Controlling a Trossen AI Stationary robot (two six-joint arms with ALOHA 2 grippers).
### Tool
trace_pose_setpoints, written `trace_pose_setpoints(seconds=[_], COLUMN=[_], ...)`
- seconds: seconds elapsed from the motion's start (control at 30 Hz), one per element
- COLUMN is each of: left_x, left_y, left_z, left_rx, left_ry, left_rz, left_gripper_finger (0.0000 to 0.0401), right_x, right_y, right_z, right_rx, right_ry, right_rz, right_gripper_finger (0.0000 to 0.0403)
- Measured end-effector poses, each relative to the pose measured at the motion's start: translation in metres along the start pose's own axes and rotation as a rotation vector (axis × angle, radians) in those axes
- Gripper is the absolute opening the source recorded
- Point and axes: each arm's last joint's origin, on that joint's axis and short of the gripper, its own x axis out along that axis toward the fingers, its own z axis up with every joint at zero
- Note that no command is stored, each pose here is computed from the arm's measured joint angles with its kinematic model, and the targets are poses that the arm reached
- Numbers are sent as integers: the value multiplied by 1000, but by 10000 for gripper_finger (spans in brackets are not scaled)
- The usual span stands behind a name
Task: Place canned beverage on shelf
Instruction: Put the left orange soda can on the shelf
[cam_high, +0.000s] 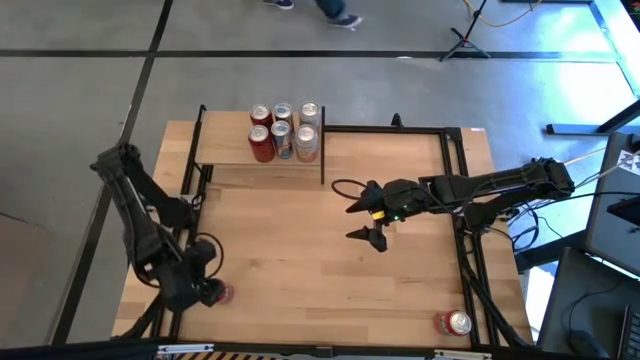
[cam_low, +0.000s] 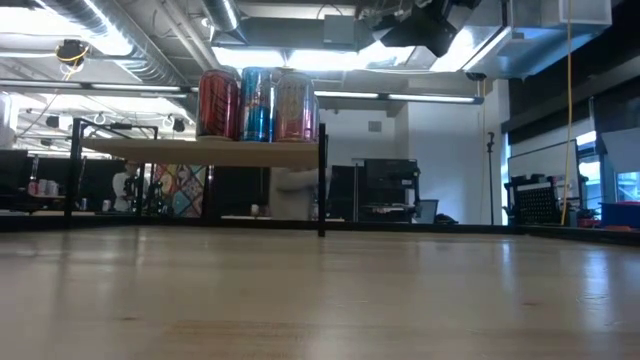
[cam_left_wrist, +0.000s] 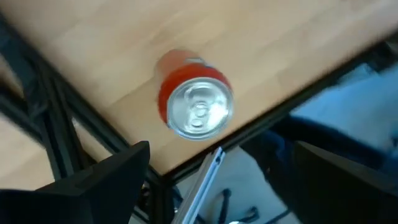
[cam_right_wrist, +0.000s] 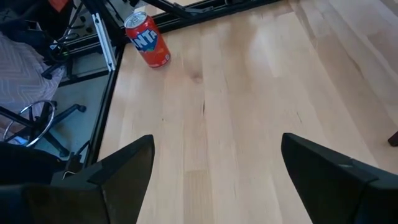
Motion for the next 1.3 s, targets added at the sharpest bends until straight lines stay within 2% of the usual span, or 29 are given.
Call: trace_pose_setpoints(seconds=[0.17, 0.3, 0.93, 1.3], left_x=[13, 22, 59, 64], left_y=[-5, -8, -16, -14], left_z=[-5, -6, -15, -23], left_rx=[-132, -175, -128, -73], left_ry=[-23, -43, -134, -197], left_rz=[46, 75, 203, 185], left_gripper_finger=[384, 384, 384, 384], right_x=[0, 0, 0, 0], right_y=[0, 0, -2, -2], right_z=[0, 0, -5, -5], right_rx=[-21, -21, -19, -45], right_ry=[0, 1, 50, 50], right_rz=[1, 1, -13, -13], right_gripper_finger=[340, 340, 340, 340])
